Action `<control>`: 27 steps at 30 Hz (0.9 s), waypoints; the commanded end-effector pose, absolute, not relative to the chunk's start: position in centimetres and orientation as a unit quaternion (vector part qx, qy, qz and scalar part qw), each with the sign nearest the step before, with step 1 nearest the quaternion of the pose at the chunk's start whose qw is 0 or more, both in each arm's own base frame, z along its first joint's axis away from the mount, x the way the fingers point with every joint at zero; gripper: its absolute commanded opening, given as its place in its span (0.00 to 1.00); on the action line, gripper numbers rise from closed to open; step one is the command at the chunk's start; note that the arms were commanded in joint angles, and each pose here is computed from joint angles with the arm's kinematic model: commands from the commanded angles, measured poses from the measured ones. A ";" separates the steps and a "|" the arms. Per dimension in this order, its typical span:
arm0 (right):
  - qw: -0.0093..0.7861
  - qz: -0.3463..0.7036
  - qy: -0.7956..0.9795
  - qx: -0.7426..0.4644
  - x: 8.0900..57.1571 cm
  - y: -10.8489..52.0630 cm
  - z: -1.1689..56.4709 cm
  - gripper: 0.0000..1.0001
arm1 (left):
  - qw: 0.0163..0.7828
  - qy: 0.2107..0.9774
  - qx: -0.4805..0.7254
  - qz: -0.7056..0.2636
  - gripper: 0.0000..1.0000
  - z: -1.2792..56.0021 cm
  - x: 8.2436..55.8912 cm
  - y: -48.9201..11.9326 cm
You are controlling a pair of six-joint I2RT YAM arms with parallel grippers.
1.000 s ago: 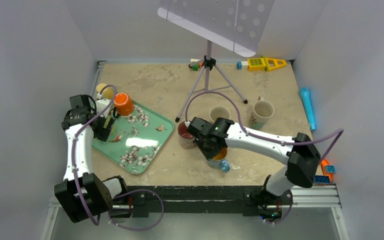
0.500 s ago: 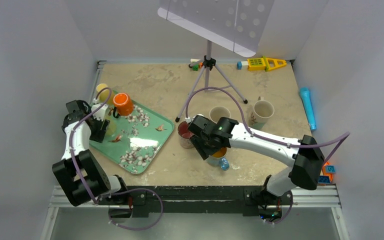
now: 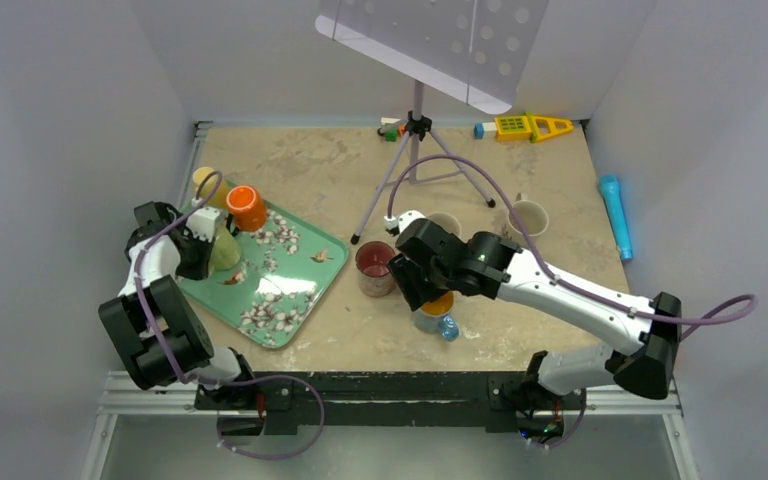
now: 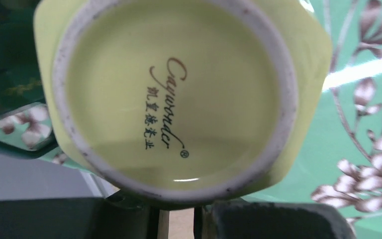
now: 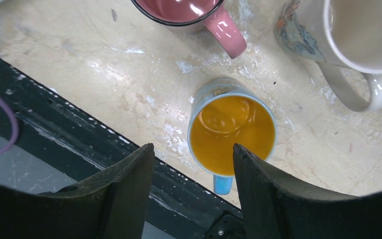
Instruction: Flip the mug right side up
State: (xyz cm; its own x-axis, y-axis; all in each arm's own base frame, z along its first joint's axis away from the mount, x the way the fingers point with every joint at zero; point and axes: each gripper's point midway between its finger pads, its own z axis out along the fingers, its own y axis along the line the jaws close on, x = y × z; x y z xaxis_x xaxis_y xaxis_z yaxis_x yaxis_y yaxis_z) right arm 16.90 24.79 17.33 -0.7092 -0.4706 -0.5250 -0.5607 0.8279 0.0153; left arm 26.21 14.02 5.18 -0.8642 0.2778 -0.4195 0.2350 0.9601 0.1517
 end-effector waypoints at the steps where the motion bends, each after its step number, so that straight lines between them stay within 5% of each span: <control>1: 0.324 0.140 0.897 -0.264 17.7 25.7 22.2 0.62 | 0.279 0.948 0.150 -0.022 0.00 8.3 27.0 10.8; 5: 0.387 0.198 0.864 -0.255 18.4 27.0 25.9 0.63 | 0.298 0.939 0.137 -0.103 0.00 12.0 26.2 6.7; 6: 0.409 0.219 0.851 -0.247 18.8 27.7 27.2 0.75 | 0.308 0.933 0.137 -0.124 0.00 13.4 26.1 5.6; 8: 0.440 0.279 0.818 -0.245 18.9 29.7 29.7 0.80 | 0.331 0.918 0.141 -0.169 0.00 16.6 25.4 2.8; 15: 0.492 0.556 0.623 -0.247 15.9 37.4 38.2 0.81 | 0.428 0.835 0.169 -0.302 0.00 28.9 22.1 -5.6; 27: 0.505 0.685 0.483 -0.206 15.6 41.0 45.1 0.88 | 0.439 0.747 0.216 -0.451 0.00 36.8 14.4 -12.7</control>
State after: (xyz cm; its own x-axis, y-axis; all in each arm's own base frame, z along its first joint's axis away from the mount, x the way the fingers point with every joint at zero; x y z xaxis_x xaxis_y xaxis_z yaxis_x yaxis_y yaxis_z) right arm 17.30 42.56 36.57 -0.4905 0.2933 -0.8206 -0.8231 0.1534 0.5468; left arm 17.74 -9.86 33.50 -0.5629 -0.0391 -0.8256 0.6138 0.6492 -0.4492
